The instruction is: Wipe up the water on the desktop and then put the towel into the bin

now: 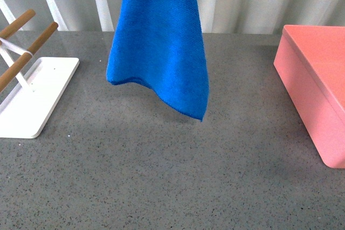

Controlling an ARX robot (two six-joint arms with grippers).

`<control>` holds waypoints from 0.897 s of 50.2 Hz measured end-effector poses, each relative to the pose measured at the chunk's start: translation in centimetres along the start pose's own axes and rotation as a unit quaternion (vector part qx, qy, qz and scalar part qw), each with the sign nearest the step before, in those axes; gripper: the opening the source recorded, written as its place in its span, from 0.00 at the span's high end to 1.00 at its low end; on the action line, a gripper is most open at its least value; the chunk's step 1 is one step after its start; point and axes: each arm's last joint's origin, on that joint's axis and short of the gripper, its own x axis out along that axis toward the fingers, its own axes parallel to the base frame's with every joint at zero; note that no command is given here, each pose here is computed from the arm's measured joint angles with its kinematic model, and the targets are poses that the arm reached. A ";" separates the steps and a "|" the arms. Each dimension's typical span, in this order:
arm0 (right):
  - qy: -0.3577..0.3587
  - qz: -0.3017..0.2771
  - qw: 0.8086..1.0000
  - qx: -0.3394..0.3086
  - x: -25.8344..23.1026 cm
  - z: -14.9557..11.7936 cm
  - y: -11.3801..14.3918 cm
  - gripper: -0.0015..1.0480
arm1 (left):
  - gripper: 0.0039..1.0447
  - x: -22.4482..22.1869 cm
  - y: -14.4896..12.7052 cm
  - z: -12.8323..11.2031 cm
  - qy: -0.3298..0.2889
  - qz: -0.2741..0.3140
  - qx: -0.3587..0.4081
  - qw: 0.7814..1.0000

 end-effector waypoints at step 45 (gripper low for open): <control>0.159 0.136 0.975 -0.081 21.6 5.5 0.5 0.07 | 0.97 0.2 -0.1 0.8 0.000 0.015 -0.022 1.000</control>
